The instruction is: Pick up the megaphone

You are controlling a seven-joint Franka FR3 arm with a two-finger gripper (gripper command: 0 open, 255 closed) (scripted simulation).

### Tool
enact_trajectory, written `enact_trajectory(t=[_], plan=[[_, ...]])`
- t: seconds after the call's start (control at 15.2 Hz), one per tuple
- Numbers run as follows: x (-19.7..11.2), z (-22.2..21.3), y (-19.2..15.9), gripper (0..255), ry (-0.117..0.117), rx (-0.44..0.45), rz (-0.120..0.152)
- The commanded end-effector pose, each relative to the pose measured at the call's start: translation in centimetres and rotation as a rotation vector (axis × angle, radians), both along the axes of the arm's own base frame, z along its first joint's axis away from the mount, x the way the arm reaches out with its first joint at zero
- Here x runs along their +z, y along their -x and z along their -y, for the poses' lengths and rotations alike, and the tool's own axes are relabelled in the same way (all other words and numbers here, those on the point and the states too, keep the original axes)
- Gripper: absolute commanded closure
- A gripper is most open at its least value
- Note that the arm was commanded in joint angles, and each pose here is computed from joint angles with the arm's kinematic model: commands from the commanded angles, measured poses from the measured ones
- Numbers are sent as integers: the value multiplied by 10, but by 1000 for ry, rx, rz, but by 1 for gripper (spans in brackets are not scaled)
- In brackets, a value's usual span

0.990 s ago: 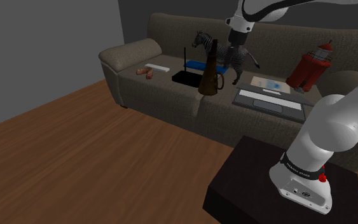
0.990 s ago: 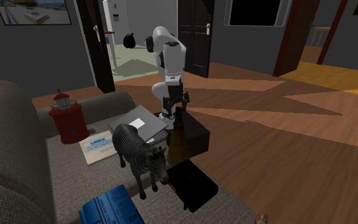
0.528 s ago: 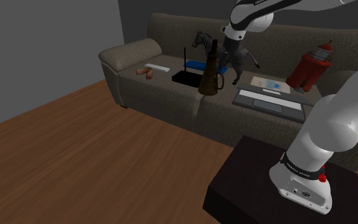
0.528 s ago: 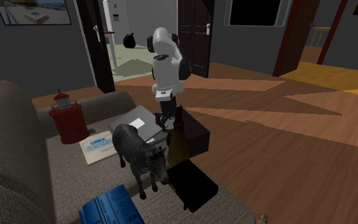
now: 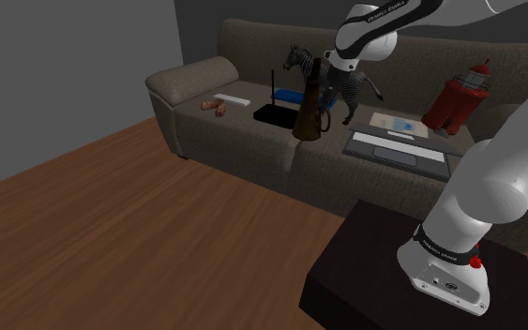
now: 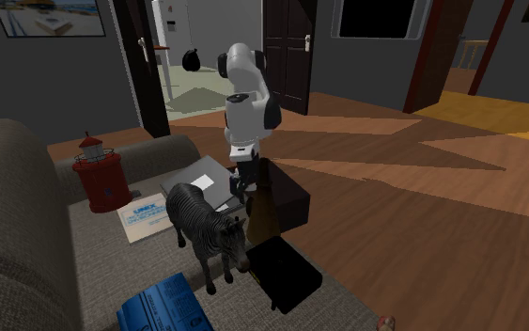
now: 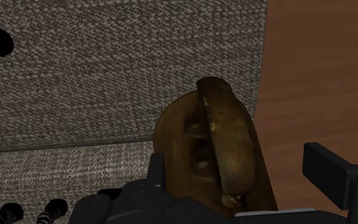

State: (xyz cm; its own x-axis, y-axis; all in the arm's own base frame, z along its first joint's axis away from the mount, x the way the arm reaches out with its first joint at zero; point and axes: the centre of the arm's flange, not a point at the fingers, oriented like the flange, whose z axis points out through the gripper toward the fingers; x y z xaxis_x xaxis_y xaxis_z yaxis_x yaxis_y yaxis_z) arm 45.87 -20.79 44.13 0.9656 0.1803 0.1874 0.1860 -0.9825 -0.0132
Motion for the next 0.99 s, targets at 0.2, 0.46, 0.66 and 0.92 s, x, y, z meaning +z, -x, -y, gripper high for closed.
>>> enact_trajectory(t=[0.2,0.46,0.66,0.92], plan=[[-2,2,0,255,0,0,0],[-2,2,0,255,0,0,0],[-2,1,0,255,0,0,0],[19,1,0,255,0,0,0]])
